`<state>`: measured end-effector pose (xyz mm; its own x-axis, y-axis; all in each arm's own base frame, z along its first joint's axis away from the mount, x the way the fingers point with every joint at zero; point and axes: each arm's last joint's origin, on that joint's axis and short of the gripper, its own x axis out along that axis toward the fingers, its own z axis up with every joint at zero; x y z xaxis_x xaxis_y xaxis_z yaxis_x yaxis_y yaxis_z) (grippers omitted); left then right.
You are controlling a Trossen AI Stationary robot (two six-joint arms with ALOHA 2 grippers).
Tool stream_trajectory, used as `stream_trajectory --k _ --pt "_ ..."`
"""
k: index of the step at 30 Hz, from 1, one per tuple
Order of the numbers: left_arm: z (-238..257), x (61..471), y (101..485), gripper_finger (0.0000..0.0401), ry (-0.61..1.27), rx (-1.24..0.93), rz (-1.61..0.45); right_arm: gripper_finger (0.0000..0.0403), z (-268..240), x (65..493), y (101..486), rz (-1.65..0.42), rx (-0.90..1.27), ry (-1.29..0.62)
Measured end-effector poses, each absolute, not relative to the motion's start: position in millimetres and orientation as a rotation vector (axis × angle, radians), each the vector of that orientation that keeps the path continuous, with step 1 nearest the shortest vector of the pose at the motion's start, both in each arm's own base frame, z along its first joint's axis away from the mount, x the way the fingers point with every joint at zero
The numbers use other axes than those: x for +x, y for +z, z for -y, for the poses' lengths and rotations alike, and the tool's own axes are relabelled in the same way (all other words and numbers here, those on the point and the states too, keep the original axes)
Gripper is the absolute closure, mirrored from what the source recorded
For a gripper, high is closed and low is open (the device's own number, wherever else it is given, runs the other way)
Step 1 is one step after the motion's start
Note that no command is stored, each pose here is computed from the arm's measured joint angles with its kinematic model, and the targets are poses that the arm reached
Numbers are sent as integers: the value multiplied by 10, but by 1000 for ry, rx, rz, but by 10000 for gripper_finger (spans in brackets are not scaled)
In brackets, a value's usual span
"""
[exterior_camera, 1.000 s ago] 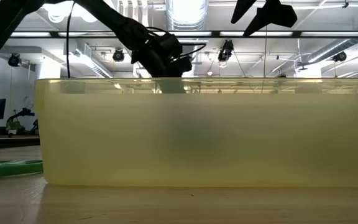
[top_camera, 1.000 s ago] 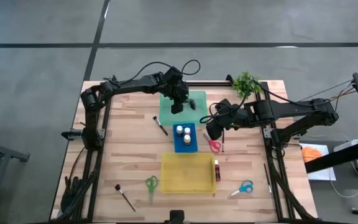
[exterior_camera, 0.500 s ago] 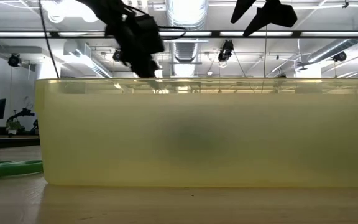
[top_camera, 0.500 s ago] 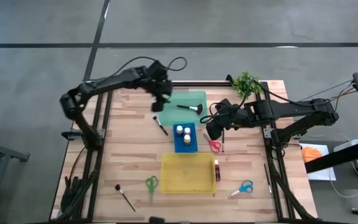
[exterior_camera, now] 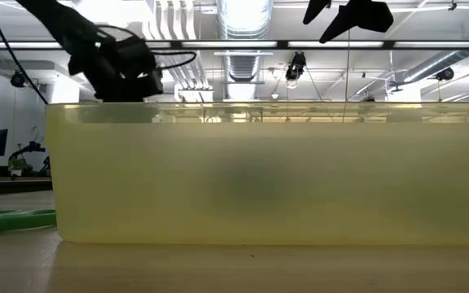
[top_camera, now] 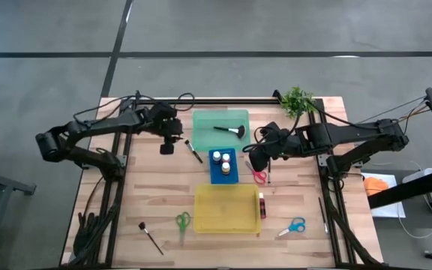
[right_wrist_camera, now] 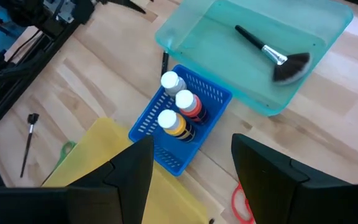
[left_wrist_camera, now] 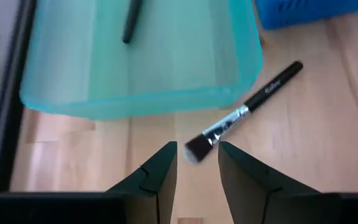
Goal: Pick & Place Paint Supplies
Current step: Put the black foundation brush into the green bin
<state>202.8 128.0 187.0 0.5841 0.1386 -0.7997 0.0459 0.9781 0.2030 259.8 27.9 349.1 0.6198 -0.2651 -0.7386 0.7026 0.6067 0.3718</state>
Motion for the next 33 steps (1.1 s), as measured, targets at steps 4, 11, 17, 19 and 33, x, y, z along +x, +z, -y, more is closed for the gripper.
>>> stream_trajectory --k 4,11,17,19,33 --pt "-1297 2039 1695 278 7 224 -996 190 -311 2595 3491 -689 726 -610" --pt "-1435 2150 1451 278 -74 192 -1081 190 -333 2592 3491 -686 750 -610" --pt "-1530 2274 1409 278 -116 246 -1089 190 -353 2587 3487 -693 777 -607" --pt "-1561 2301 1410 278 -125 257 -1088 190 -358 2584 3485 -694 782 -610" --pt "-1598 2359 1231 279 -227 199 -1139 190 -356 2579 3481 -700 780 -613"
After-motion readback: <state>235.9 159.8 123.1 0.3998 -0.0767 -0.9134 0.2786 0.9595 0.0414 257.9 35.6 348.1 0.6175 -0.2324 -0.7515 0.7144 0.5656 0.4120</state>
